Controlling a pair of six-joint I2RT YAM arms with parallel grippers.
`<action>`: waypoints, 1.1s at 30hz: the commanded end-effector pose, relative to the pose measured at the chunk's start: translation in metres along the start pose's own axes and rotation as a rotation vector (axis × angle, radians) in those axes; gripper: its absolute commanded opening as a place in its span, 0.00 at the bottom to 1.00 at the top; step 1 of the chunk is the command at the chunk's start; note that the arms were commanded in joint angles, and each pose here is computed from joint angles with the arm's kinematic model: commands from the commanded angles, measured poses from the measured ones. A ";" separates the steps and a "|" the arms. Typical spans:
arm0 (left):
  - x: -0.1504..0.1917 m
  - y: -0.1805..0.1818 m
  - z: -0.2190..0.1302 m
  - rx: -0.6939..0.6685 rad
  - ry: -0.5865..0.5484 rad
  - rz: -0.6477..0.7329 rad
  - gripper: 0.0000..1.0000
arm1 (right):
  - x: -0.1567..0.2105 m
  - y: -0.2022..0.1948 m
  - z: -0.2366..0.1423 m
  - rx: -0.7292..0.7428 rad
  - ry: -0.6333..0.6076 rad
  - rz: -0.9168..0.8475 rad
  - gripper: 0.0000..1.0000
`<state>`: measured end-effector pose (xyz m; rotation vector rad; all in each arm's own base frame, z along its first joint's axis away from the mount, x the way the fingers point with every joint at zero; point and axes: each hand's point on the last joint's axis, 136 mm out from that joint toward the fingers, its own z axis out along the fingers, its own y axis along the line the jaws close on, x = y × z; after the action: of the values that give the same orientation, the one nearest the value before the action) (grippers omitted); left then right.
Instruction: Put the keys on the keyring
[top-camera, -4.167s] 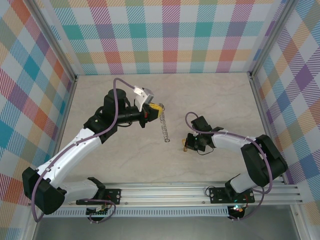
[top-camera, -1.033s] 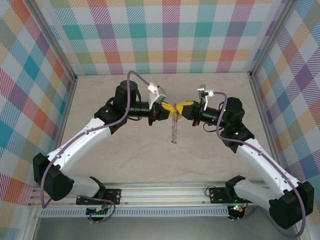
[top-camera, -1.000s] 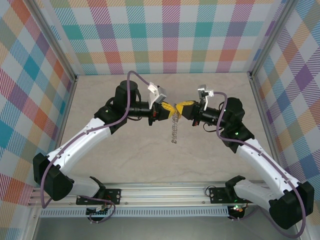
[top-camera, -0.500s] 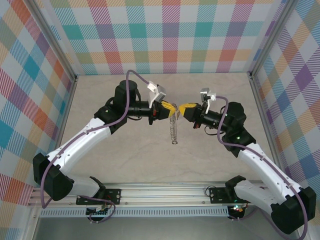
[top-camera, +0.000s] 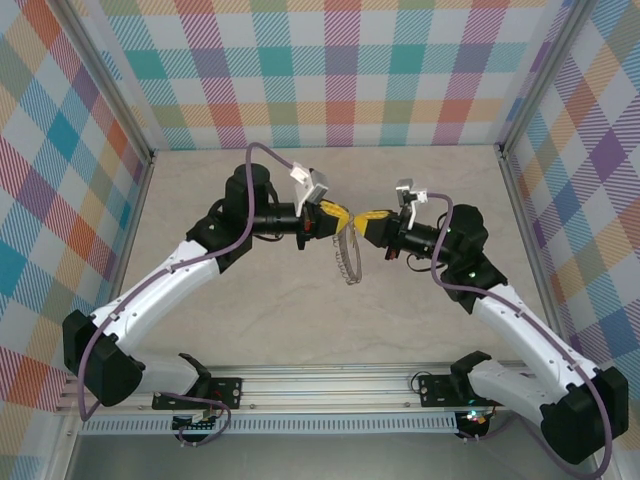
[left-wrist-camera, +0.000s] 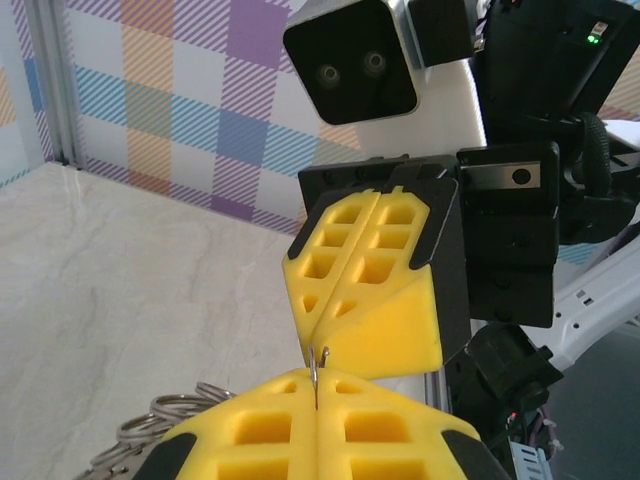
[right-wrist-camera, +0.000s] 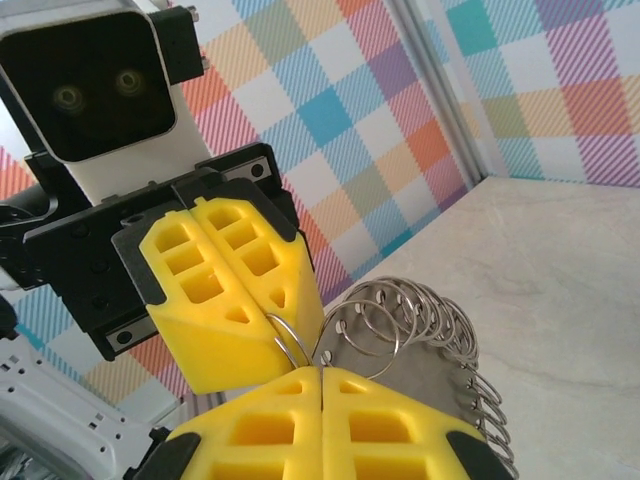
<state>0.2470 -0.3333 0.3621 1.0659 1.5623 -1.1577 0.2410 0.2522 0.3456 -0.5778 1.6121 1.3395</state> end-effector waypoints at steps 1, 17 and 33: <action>-0.047 -0.027 -0.015 0.037 -0.156 0.118 0.00 | 0.009 0.005 0.005 -0.071 0.055 0.054 0.00; -0.045 -0.010 -0.009 -0.022 -0.184 0.080 0.00 | -0.026 -0.004 -0.028 0.020 -0.071 0.080 0.51; -0.055 -0.009 0.006 0.093 -0.266 -0.048 0.00 | -0.081 0.007 -0.023 -0.086 -0.286 0.104 0.51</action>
<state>0.2627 -0.3430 0.3980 0.8949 1.4352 -1.2814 0.2723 0.2215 0.3806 -0.3289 1.5305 1.4693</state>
